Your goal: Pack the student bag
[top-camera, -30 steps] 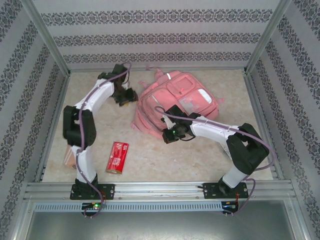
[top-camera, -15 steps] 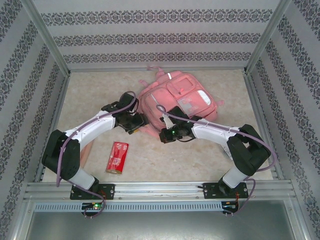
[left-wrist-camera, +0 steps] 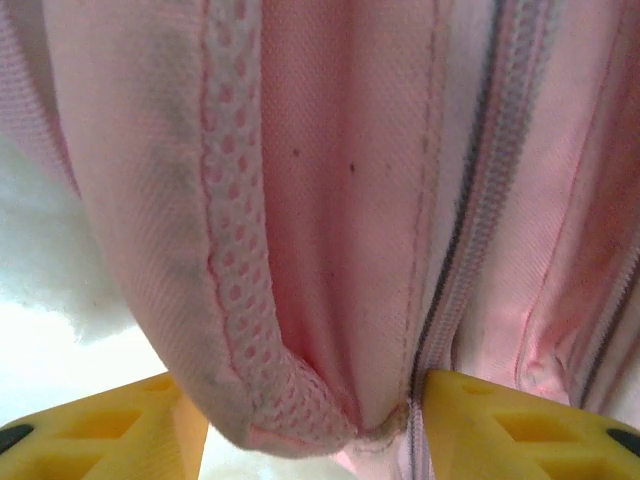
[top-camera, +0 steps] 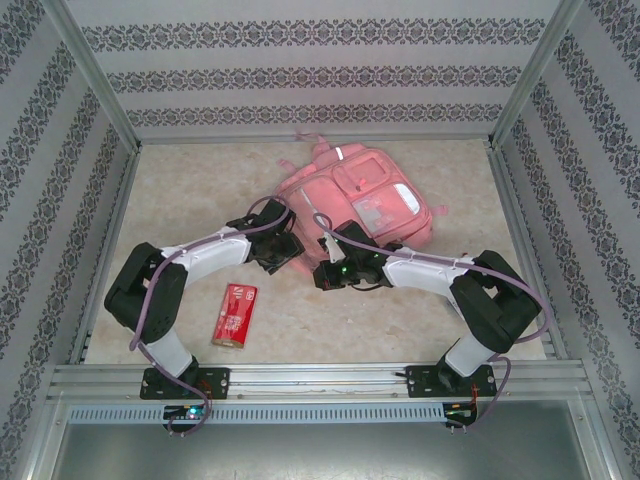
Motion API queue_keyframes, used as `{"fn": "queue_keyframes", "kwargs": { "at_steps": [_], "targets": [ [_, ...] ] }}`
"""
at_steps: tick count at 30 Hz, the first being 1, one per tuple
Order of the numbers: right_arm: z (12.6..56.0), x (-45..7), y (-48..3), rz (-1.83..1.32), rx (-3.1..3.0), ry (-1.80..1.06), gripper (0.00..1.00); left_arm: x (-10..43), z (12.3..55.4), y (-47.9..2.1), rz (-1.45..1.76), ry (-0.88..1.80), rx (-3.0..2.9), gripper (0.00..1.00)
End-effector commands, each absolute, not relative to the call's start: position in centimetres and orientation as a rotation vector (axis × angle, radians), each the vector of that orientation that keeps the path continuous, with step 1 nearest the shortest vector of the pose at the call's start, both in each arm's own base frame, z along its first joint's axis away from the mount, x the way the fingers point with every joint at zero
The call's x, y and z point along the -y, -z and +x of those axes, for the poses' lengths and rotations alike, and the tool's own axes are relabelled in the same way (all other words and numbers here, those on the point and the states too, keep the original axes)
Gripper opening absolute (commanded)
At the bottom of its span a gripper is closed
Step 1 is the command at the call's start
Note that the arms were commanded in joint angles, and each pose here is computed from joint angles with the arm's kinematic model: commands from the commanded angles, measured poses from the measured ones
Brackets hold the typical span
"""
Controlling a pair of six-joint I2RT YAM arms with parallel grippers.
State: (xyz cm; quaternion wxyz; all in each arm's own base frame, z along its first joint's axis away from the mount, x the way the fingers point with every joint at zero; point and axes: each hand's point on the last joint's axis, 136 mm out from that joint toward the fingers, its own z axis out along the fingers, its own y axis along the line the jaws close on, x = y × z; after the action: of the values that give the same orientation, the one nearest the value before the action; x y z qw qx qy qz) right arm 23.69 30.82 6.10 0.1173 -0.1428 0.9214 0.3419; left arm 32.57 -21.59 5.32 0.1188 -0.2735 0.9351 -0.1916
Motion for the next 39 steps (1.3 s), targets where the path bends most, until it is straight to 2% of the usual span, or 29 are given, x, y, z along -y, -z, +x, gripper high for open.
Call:
{"fn": "queue_keyframes", "kwargs": {
  "at_steps": [1, 3, 9, 14, 16, 19, 27, 34, 36, 39],
  "targets": [
    [22.2, -31.0, -6.6, -0.457, -2.698, -1.046, 0.0, 21.1, 33.5, -5.1, -0.803, 0.467, -2.7, 0.58],
    [22.0, -30.7, -6.5, -0.464, -2.705, -1.031, 0.0, 20.9, 33.6, -4.6, -0.801, 0.449, -2.702, 0.56],
    [21.9, -28.7, -5.6, -0.443, -2.772, -0.89, 0.0, 20.3, 33.8, -3.0, -0.792, 0.416, -2.736, 0.38],
    [22.6, -24.2, -3.4, -0.358, -2.897, -0.555, 0.0, 18.5, 34.1, -2.8, -0.837, 0.4, -2.727, 0.07],
    [22.7, -22.6, -2.7, -0.334, -2.93, -0.438, 0.0, 17.8, 34.2, -3.0, -0.845, 0.399, -2.718, 0.01],
    [23.1, -20.5, -2.2, -0.266, -2.931, -0.304, 0.0, 16.9, 34.5, -3.7, -0.83, 0.398, -2.705, 0.0],
    [24.8, -13.0, -1.8, 0.159, -2.835, -0.022, 0.0, 15.5, 34.0, -3.0, -0.757, 0.349, -2.754, 0.0],
    [26.2, -10.0, -2.8, 0.328, -2.754, -0.012, 0.0, 15.8, 33.5, -2.8, -0.726, 0.416, -2.772, 0.0],
    [26.5, -10.7, -3.5, 0.289, -2.75, -0.077, 0.07, 17.0, 33.4, -3.0, -0.648, 0.466, -2.799, 0.02],
    [26.6, -10.2, -4.4, 0.308, -2.722, -0.078, 0.09, 18.3, 32.9, -3.6, -0.534, 0.49, -2.826, 0.08]
  ]
}}
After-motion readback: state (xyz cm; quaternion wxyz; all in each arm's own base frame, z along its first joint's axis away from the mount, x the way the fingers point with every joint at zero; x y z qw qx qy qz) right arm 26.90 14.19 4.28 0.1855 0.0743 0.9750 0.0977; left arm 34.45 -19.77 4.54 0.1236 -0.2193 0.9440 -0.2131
